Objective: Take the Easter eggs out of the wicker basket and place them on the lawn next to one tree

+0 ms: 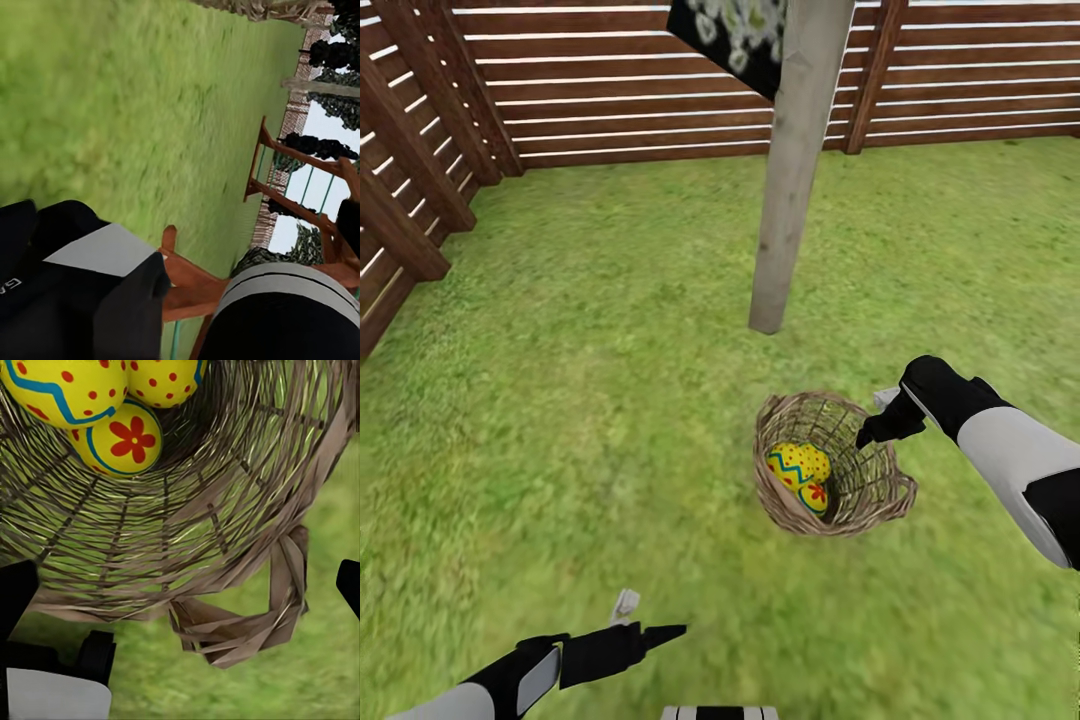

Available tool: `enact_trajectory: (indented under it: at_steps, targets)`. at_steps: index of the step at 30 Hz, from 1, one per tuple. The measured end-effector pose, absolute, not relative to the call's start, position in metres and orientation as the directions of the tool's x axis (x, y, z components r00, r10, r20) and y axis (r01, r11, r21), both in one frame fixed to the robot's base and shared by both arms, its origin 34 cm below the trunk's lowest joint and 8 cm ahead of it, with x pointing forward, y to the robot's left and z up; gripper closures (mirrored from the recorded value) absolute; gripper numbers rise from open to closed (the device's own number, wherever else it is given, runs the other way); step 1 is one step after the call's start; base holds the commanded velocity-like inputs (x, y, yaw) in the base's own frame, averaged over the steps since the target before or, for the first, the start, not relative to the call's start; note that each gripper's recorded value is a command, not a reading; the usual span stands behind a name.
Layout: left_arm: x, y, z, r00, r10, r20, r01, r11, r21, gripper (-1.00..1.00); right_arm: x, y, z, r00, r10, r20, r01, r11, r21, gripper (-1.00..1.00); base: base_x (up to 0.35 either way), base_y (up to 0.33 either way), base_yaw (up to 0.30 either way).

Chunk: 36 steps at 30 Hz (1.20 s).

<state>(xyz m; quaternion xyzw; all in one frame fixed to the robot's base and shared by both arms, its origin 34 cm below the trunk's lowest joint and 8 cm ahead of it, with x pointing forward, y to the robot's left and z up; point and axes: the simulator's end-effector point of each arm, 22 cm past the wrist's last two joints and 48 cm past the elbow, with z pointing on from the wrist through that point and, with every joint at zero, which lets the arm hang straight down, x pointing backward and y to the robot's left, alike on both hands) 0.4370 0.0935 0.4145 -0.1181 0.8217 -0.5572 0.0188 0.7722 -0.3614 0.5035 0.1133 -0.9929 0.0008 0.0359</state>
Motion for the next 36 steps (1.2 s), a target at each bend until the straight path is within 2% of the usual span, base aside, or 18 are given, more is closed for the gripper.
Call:
enact_trajectory:
  at_steps: [36]
  targets:
    - [0.439,0.103,0.474,-0.968,-0.225,0.113,-0.195,0.384,-0.902,-1.0,0.781,-0.341,0.57,-0.966,-0.247,0.072,-0.246,0.969,0.027,-1.0,0.0,0.0,0.0]
